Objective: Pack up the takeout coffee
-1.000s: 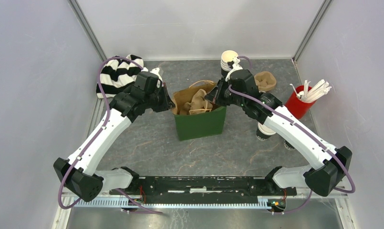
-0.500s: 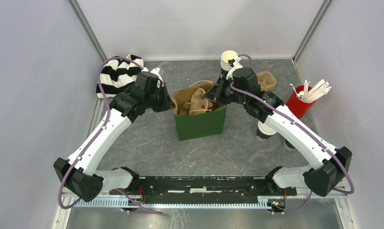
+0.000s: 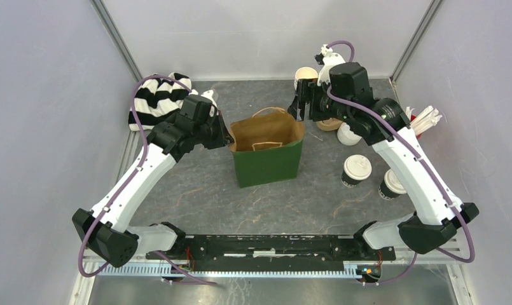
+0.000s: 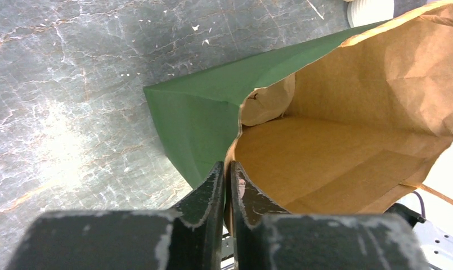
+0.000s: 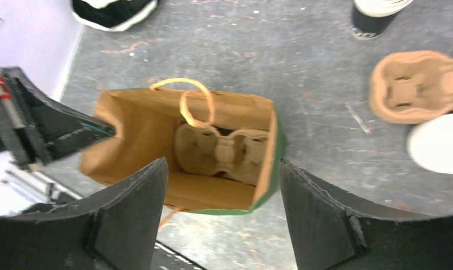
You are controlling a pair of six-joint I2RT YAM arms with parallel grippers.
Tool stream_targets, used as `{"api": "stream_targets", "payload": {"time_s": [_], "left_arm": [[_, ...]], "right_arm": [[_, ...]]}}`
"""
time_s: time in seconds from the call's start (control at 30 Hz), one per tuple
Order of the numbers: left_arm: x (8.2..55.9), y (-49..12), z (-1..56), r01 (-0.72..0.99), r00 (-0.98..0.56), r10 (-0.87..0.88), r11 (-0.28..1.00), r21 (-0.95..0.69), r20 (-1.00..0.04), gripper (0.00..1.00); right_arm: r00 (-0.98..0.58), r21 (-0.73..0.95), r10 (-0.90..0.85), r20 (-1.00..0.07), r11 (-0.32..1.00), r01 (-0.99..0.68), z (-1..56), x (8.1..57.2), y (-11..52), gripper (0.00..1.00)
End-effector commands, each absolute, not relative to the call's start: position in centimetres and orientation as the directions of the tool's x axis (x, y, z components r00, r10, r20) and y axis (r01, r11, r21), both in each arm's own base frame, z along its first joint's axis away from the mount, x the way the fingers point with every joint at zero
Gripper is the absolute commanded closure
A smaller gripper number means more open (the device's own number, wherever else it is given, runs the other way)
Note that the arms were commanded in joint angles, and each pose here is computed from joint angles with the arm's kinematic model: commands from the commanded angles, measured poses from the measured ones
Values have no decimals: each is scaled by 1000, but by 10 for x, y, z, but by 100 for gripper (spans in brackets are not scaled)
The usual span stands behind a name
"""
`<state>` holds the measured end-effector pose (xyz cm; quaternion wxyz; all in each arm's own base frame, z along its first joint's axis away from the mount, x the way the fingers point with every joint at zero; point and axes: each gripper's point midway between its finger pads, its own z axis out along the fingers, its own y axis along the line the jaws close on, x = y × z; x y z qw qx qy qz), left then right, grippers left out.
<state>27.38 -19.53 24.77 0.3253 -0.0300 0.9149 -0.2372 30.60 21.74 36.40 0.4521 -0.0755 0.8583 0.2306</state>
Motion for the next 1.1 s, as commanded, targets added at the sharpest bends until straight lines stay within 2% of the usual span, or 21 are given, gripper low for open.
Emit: {"api": "stream_targets", "payload": {"time_s": [0.0, 0.2, 0.3, 0.37, 0.43, 0.47, 0.57, 0.6, 0.87, 1.07], "left_arm": [[283, -190, 260, 128, -762, -170, 906, -403, -625, 82], [290, -191, 258, 116, -772, -156, 919, -378, -616, 71], [293, -192, 256, 114, -778, -146, 923, -366, -611, 76], [294, -191, 255, 117, -781, -138, 926, -359, -609, 84], [299, -187, 258, 105, -767, -137, 937, -332, -627, 93], [301, -186, 262, 106, -761, -137, 938, -330, -634, 97], [302, -186, 280, 113, -744, -145, 935, -337, -652, 98], [303, -187, 289, 118, -732, -153, 931, -345, -664, 98], [291, -184, 347, 141, -675, -213, 902, -407, -706, 98], [285, -180, 371, 121, -650, -274, 884, -452, -709, 98]], "right_arm": [[-587, 115, -128, -799, 927, -358, 337, 314, 197, 19], [-636, 27, -214, -742, 938, -347, 306, 327, 197, 18], [-636, 1, -251, -730, 930, -367, 292, 328, 204, 25], [-638, 5, -258, -725, 926, -379, 283, 329, 212, 35], [-640, 1, -271, -719, 920, -391, 274, 329, 221, 51], [-639, -3, -271, -720, 922, -388, 274, 329, 222, 63], [-616, -9, -254, -746, 928, -371, 296, 328, 222, 97], [-606, -2, -245, -757, 928, -373, 304, 326, 222, 100], [-535, 172, -63, -843, 909, -379, 369, 305, 225, 100], [-561, 215, -24, -827, 910, -356, 372, 298, 224, 100]]}}
